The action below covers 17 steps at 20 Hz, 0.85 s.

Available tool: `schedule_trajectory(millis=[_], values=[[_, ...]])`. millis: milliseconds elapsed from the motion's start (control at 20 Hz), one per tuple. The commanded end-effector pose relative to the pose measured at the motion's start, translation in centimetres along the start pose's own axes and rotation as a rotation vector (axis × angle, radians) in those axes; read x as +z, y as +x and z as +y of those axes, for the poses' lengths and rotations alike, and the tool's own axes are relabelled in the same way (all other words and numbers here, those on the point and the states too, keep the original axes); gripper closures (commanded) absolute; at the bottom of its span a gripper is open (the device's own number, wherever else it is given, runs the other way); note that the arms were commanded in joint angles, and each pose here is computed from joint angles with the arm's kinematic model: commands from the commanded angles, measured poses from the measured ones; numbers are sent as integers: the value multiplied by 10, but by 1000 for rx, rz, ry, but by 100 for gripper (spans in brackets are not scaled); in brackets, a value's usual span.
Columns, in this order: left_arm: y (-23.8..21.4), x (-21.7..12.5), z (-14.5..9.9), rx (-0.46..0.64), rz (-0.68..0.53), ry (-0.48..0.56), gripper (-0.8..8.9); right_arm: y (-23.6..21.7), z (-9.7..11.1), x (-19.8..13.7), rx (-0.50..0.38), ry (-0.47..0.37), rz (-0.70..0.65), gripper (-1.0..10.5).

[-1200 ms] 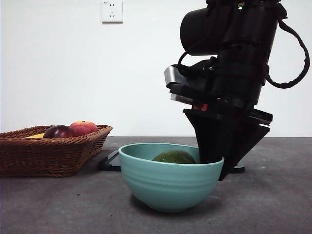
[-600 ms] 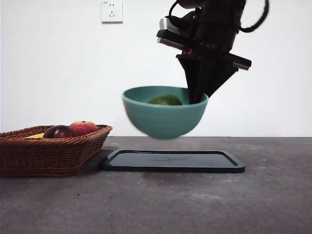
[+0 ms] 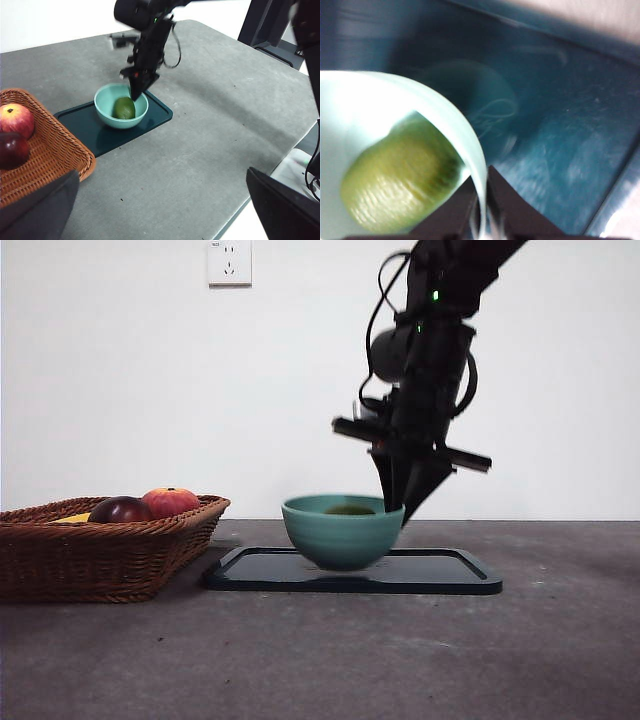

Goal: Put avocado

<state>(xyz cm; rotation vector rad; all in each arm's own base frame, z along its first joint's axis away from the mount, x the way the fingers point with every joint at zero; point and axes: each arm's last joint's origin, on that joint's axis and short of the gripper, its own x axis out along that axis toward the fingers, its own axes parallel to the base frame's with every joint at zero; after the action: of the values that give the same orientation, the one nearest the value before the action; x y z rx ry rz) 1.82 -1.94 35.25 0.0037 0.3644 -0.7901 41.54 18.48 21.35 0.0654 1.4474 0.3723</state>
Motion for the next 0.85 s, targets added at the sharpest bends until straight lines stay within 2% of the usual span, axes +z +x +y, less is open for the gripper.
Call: schedule_trajectory(millis=[50,300,350,450,550,650,750,850], values=[[-1,2,0,-9,-13,2,280,9,0,8,25,26,-11,940],[-1,2,0,-9,-13,3,280,12,0,11,44,43,-31,929],[-1,2,0,-9,-13,2,279,12,0,11,45,42,-30,881],[-1,2,0,-9,-13,2,279,12,1,13,35,43,-48,689],[-1,2,0,-9,-13,2,280,2,-2,15,15,72,-70,582],[-1,2,0,-9,-13,2,279,-30,-1,17,-43,75,-113,508],[-1,2,0,-9,-13,2,280,-71,6,12,-111,44,-146,415],[-1,2,0,-10,-12,2,280,-113,17,-5,-168,10,-202,387]])
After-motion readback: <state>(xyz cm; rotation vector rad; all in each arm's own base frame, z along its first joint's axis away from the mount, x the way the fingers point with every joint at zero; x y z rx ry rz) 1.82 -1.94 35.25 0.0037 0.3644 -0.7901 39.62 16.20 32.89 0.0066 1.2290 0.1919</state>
